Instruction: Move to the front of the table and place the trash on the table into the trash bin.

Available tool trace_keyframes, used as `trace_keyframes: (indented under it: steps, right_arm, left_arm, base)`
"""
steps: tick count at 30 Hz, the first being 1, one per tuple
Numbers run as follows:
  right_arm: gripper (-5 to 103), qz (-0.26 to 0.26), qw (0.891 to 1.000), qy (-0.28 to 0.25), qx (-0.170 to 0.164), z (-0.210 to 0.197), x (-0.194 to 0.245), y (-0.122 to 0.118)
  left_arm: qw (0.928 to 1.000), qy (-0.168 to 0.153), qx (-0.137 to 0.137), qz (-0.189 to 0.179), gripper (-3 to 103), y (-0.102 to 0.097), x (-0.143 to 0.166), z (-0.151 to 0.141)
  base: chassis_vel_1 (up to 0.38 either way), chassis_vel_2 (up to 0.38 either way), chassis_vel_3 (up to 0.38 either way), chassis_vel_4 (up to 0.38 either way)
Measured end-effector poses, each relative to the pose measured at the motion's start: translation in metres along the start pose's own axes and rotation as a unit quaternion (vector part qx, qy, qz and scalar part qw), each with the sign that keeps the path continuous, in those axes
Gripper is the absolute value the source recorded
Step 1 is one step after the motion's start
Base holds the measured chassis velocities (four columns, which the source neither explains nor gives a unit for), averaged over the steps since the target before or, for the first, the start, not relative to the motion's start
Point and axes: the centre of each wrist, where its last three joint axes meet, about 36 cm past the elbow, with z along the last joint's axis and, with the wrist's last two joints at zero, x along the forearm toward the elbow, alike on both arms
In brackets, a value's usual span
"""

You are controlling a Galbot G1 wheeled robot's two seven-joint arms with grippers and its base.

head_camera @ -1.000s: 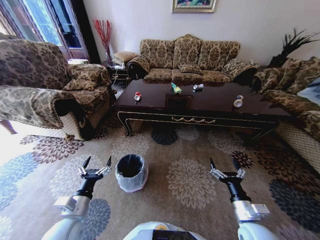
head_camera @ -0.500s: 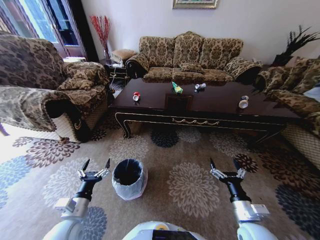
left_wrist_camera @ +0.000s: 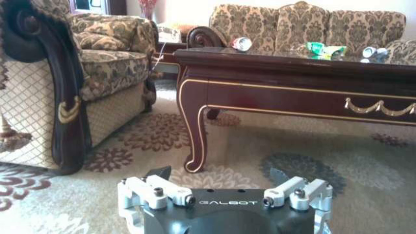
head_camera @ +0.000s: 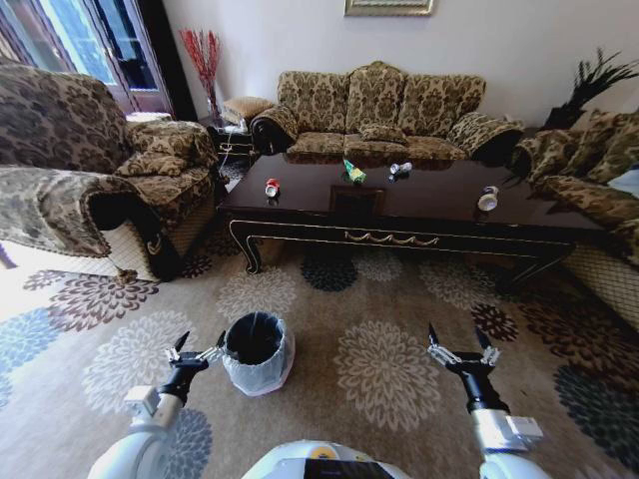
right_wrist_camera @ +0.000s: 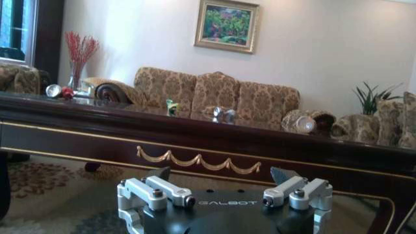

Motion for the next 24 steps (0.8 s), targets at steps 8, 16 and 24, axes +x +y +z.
trace_keyframes:
  steps: [8, 16, 24]
  right_arm:
    - [100, 0.004, 1.0, 0.004, 0.003, 0.004, 0.001, -0.004]
    - [100, -0.001, 1.0, 0.006, 0.0, 0.006, -0.007, 0.004]
    - [100, -0.017, 1.0, 0.01, 0.0, 0.015, -0.018, 0.008]
  left_arm:
    - [1.0, 0.002, -0.001, 0.002, 100, 0.0, -0.008, 0.004]
    - [0.9968, 0.078, 0.0, 0.021, 100, 0.008, -0.01, -0.004]
    - [0.9788, 0.204, 0.018, 0.009, 100, 0.015, -0.038, -0.03]
  base:
    - [0.0, 0.0, 0.0, 0.0]
    - [0.0, 0.0, 0.0, 0.0]
    - [0.0, 0.0, 0.0, 0.0]
